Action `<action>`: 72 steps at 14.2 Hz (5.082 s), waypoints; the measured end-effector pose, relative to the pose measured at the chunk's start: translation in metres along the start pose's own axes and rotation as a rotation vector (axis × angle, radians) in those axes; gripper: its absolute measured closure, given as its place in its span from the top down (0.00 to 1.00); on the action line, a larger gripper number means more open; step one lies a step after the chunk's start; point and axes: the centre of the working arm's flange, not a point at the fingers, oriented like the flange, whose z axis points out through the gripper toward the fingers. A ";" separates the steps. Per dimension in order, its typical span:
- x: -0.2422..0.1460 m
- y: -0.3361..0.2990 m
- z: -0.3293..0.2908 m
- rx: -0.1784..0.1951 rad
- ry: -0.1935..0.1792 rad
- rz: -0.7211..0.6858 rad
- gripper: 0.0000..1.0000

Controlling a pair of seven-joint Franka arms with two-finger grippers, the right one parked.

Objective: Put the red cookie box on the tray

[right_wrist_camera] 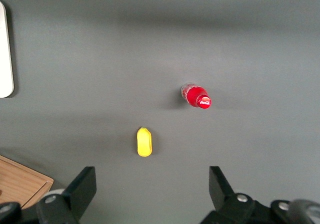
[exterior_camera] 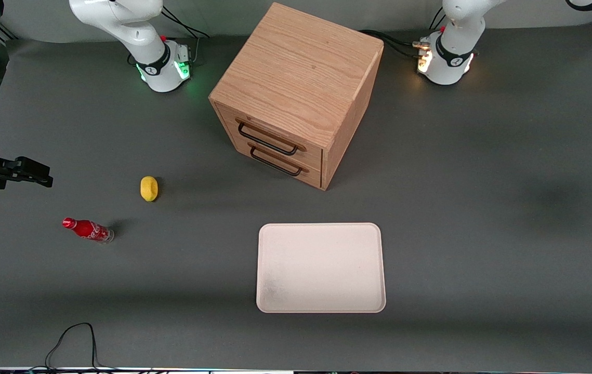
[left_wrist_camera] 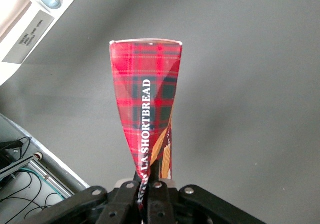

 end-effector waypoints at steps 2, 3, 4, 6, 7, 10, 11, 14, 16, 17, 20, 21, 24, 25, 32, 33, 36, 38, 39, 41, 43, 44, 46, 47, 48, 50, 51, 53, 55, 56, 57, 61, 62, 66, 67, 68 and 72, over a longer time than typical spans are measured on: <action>-0.001 0.006 -0.006 -0.022 -0.006 -0.071 0.03; 0.001 0.011 -0.009 -0.038 -0.011 -0.140 0.03; 0.006 0.017 -0.013 -0.057 -0.016 -0.220 0.03; 0.033 0.041 -0.025 -0.103 -0.037 -0.393 0.03; 0.057 0.057 -0.033 -0.115 -0.051 -0.464 0.03; 0.157 0.122 -0.050 -0.122 -0.078 -0.576 0.03; 0.194 0.150 -0.053 -0.119 -0.090 -0.620 0.03; 0.302 0.249 -0.055 -0.095 -0.116 -0.733 0.03; 0.359 0.316 -0.049 -0.075 -0.117 -0.797 0.03; 0.383 0.344 -0.042 -0.067 -0.110 -0.828 0.03; 0.445 0.409 -0.005 -0.051 -0.081 -0.884 0.03; 0.460 0.425 0.008 -0.050 -0.069 -0.896 0.03; 0.490 0.458 0.033 -0.054 -0.036 -0.913 0.03; 0.495 0.461 0.039 -0.055 -0.031 -0.912 0.03; 0.517 0.449 0.197 -0.031 0.009 -0.922 0.03; 0.518 0.449 0.223 -0.022 0.005 -0.917 0.03; 0.520 0.447 0.271 0.006 0.005 -0.875 0.03; 0.518 0.443 0.286 0.009 -0.004 -0.845 0.03; 0.517 0.441 0.290 0.009 -0.006 -0.844 0.03; 0.519 0.439 0.300 0.006 0.017 -0.843 0.03; 0.521 0.439 0.310 0.003 0.039 -0.842 0.03; 0.522 0.439 0.313 0.002 0.040 -0.842 0.03; 0.522 0.438 0.312 0.002 0.048 -0.843 0.03; 0.522 0.438 0.312 0.001 0.053 -0.844 0.03; 0.523 0.437 0.312 0.002 0.054 -0.843 0.03; 0.523 0.437 0.311 0.004 0.055 -0.841 0.16; 0.523 0.437 0.311 0.005 0.056 -0.841 0.29; 0.524 0.437 0.308 0.004 0.060 -0.842 0.51; 0.522 0.437 0.298 0.008 0.036 -0.855 0.70; 0.520 0.437 0.284 0.012 0.010 -0.860 0.83; 0.517 0.437 0.263 0.016 -0.016 -0.863 0.92; 0.482 0.442 0.122 0.034 -0.114 -0.876 1.00; 0.467 0.445 0.082 0.038 -0.132 -0.880 1.00; 0.407 0.451 -0.020 0.050 -0.160 -0.906 1.00; 0.393 0.447 -0.031 0.053 -0.154 -0.918 1.00; 0.377 0.438 -0.039 0.054 -0.151 -0.927 1.00; 0.300 0.378 -0.052 0.040 -0.119 -0.917 1.00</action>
